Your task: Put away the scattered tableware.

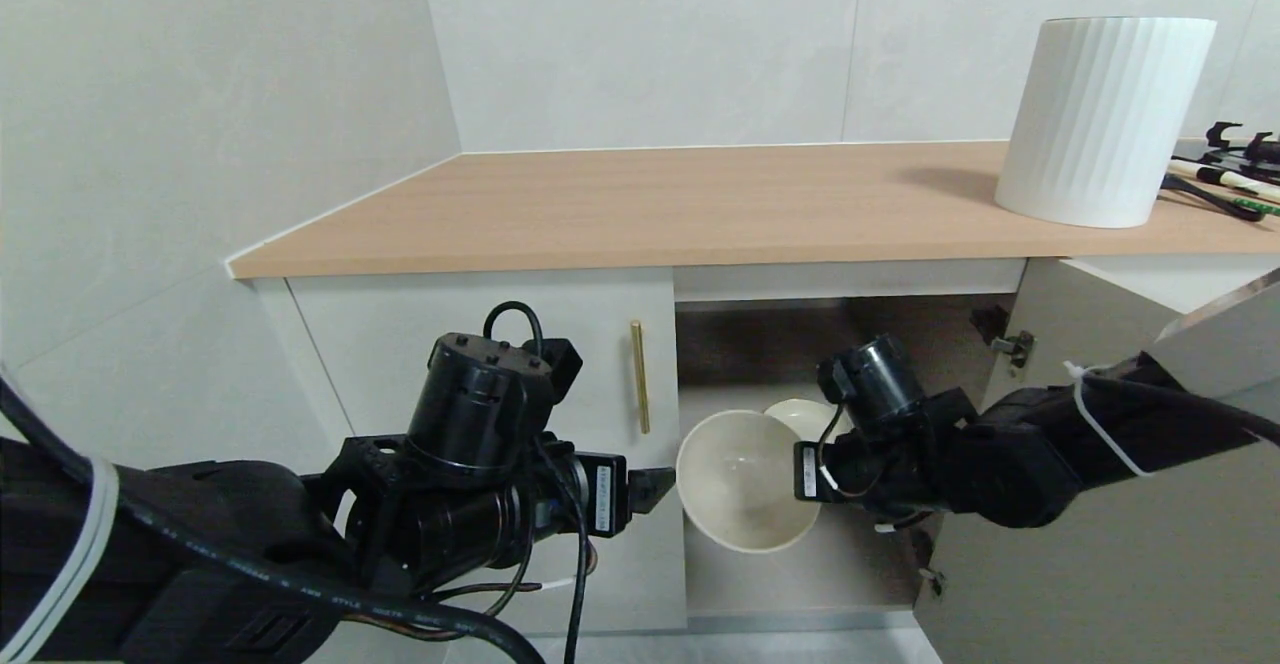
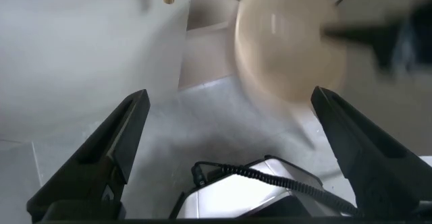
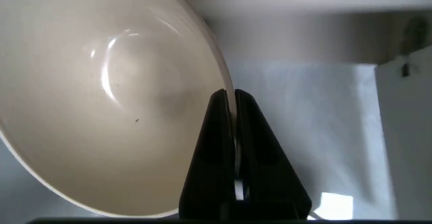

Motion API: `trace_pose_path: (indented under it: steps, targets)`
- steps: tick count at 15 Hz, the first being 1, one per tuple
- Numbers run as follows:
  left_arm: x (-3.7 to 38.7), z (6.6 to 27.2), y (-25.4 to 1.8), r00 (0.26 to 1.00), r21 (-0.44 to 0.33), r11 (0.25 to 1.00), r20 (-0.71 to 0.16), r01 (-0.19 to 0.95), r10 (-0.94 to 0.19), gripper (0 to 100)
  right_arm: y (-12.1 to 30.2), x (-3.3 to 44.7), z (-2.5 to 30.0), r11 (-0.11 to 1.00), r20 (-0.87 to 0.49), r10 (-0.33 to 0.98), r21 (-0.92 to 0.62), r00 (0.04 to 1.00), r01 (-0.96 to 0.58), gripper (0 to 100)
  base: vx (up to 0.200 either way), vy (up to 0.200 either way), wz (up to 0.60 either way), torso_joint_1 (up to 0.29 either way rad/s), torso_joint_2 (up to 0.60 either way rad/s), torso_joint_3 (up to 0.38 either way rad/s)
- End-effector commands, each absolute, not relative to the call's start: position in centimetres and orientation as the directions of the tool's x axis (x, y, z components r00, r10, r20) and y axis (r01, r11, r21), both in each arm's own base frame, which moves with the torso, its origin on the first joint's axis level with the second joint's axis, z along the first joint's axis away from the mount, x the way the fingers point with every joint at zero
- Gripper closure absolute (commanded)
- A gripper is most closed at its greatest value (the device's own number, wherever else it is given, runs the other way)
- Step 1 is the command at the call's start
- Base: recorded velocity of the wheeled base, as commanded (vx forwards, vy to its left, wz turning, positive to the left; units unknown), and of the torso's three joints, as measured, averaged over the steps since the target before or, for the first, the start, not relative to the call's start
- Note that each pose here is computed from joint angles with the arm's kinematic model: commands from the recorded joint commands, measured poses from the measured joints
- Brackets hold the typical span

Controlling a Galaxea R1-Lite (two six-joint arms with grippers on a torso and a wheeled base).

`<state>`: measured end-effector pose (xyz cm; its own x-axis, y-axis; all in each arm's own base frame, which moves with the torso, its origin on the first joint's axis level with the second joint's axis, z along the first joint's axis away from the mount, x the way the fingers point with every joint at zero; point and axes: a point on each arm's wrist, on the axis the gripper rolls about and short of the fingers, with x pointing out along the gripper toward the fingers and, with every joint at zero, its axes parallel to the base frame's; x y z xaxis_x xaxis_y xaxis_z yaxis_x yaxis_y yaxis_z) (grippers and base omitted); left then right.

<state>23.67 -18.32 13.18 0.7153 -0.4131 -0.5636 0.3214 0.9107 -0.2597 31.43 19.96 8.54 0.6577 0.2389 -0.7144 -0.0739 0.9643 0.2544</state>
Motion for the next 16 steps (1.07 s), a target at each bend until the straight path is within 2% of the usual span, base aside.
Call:
trace_pose_path:
  steps: [1, 5, 11, 16]
  targets:
    - [23.7, 13.3, -18.2, 0.718, -0.262, 0.91, -0.559, 0.321, -0.414, 0, 17.8, 35.0, 5.5, 0.962, -0.724, 0.159, 0.266, 0.671, 0.059, 100, 0.0, 0.0, 0.0, 0.0, 0.0, 0.0]
    - [23.7, 13.4, -18.3, 0.719, -0.264, 0.91, -0.557, 0.32, -0.415, 0, 15.6, 39.5, 3.3, 0.93, -0.646, 0.044, 0.305, 0.762, 0.205, 100, 0.0, 0.0, 0.0, 0.0, 0.0, 0.0]
    - [23.9, 13.4, -18.0, 0.724, -0.267, 0.913, -0.557, 0.309, -0.407, 0, 13.4, 43.9, 1.1, 0.907, -0.625, -0.017, 0.319, 0.78, 0.276, 100, 0.0, 0.0, 0.0, 0.0, 0.0, 0.0]
    - [24.0, 13.4, -17.9, 0.726, -0.267, 0.915, -0.557, 0.303, -0.403, 0, 13.7, 45.4, -0.2, 0.905, -0.61, -0.038, 0.314, 0.792, 0.286, 100, 0.0, 0.0, 0.0, 0.0, 0.0, 0.0]
